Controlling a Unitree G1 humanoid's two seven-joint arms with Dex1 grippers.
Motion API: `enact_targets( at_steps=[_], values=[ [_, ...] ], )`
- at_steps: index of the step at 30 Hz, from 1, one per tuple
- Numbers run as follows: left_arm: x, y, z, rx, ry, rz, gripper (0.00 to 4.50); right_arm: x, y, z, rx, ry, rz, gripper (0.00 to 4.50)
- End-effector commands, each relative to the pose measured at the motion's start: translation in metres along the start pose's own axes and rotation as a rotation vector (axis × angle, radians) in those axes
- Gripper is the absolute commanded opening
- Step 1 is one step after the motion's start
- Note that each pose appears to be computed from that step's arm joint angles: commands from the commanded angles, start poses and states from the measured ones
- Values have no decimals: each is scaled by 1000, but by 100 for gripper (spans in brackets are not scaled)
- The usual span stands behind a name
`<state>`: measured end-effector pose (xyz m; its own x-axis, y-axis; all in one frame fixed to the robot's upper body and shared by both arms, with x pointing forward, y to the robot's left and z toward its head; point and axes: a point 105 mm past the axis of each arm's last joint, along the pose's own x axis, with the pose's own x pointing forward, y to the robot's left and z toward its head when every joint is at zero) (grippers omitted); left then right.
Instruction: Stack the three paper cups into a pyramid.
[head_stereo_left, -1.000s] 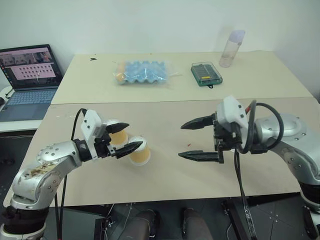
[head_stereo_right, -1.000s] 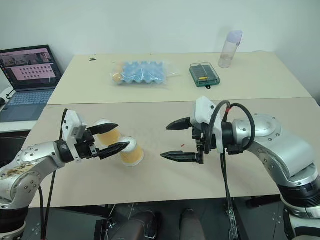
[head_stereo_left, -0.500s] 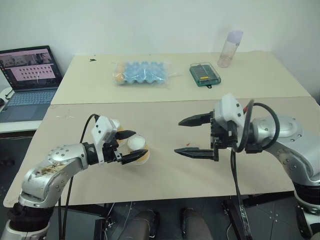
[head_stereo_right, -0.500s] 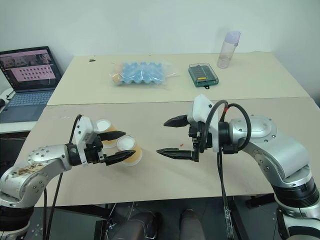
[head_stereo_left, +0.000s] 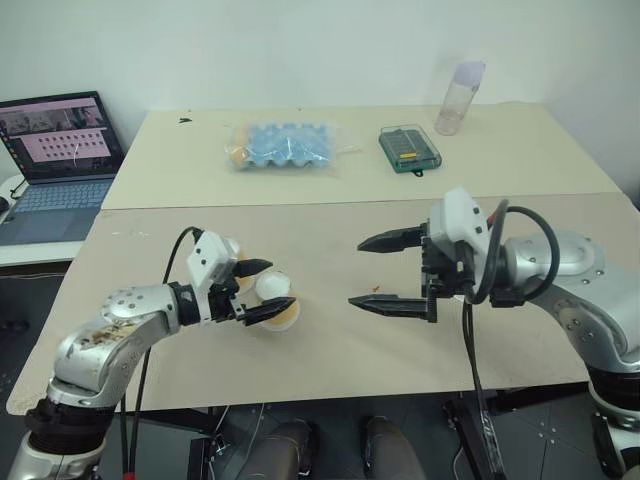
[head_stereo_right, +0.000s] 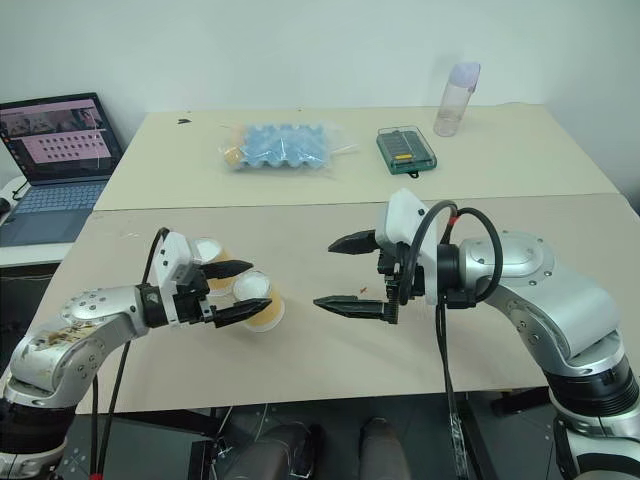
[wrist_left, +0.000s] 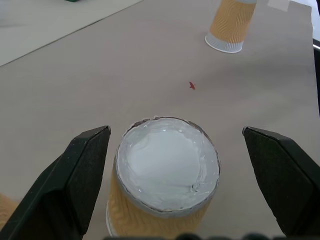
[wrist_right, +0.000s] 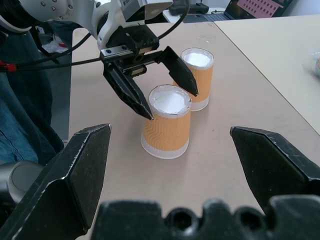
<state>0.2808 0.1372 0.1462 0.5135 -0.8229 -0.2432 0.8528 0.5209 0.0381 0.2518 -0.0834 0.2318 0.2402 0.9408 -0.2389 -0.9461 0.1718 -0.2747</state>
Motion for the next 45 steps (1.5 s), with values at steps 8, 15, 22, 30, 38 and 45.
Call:
enact_targets(
  at_steps=[8,15,22,30,38,45],
  values=[
    [4,10,-4,32,0,34,450,-7,-1,18,-67,-37,-38,448],
    [6,13,-1,53,-11,38,311,-7,-4,16,-70,-32,-54,450],
    [9,12,2,65,-20,23,194,-9,-7,14,-72,-20,-77,450],
    [39,0,43,161,-123,-118,194,-27,-24,5,-81,36,-175,450],
    [90,-3,64,222,-151,-279,194,-52,-38,5,-103,72,-271,450],
    [131,-21,54,217,-130,-429,194,-67,-41,6,-125,107,-319,450]
  ],
)
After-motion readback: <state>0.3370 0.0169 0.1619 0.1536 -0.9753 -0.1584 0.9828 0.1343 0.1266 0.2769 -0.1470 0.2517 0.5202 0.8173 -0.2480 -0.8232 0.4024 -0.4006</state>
